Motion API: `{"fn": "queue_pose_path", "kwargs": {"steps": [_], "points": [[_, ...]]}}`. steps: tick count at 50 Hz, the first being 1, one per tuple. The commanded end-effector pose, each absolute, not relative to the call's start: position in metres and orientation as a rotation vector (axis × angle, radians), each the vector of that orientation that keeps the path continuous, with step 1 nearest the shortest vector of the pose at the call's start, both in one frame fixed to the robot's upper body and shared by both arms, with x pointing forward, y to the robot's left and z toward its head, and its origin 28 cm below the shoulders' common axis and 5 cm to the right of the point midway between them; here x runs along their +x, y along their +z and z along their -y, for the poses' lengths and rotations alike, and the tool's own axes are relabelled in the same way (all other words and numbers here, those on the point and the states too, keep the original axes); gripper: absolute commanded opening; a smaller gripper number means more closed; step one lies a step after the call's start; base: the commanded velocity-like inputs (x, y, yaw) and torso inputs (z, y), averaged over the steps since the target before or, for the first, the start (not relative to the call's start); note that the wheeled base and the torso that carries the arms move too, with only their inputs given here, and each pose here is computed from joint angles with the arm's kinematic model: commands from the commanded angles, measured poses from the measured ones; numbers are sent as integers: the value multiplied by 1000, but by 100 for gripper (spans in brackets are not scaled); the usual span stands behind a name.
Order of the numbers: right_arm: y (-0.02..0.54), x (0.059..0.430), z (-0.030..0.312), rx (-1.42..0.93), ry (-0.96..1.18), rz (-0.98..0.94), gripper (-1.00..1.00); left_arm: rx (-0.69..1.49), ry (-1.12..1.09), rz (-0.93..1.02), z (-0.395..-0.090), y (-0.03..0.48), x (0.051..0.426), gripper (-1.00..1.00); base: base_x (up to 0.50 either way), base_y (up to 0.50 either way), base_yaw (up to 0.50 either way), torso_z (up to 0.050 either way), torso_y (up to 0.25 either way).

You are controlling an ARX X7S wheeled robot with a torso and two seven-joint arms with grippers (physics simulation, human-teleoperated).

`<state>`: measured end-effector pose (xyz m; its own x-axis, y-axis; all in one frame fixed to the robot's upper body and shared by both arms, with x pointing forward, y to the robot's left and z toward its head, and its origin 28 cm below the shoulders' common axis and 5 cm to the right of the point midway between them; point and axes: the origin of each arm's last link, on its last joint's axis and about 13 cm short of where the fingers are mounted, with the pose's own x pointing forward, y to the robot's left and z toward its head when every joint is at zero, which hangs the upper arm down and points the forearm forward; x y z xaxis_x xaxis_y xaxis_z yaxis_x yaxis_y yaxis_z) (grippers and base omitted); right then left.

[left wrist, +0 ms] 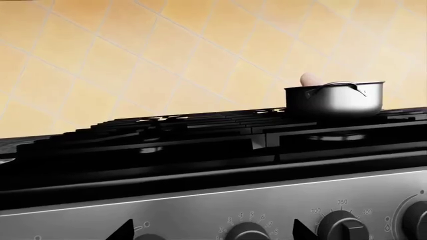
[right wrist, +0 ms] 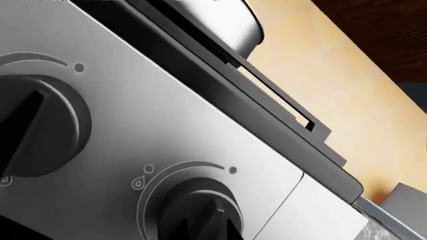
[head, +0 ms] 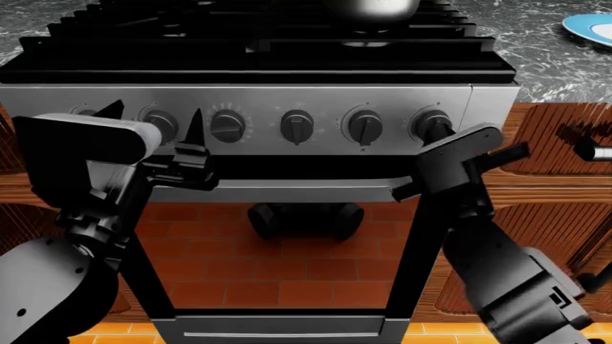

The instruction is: Frozen meat rests on a plate on the counter. Retrieve the meat and place it in a pot on a burner. Then turn the burner on.

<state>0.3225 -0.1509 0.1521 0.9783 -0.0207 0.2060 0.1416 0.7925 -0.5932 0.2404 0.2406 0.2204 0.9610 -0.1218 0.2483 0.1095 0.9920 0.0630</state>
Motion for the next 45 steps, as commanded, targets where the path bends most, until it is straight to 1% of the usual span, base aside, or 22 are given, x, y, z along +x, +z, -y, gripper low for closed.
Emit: {"fn": "queue_pose_path", "kwargs": {"steps": [1,18,31,45], "points": [[171,330,164,-748,-73,226,-100,53,-120,253,-240,221,243,100,13,0,9,0,0],[175,331,176,-823,-10,219,-100,68,-130,253,-236,221,246,100,13,1,9,1,0],[183,330,178,-965,-4,273,-100,68,-134,256,-236,221,247,100,11,1,9,1,0],[189,330,178,-1018,-3,298,-100,66,-133,257,-236,220,247,100,8,1,8,1,0]]}}
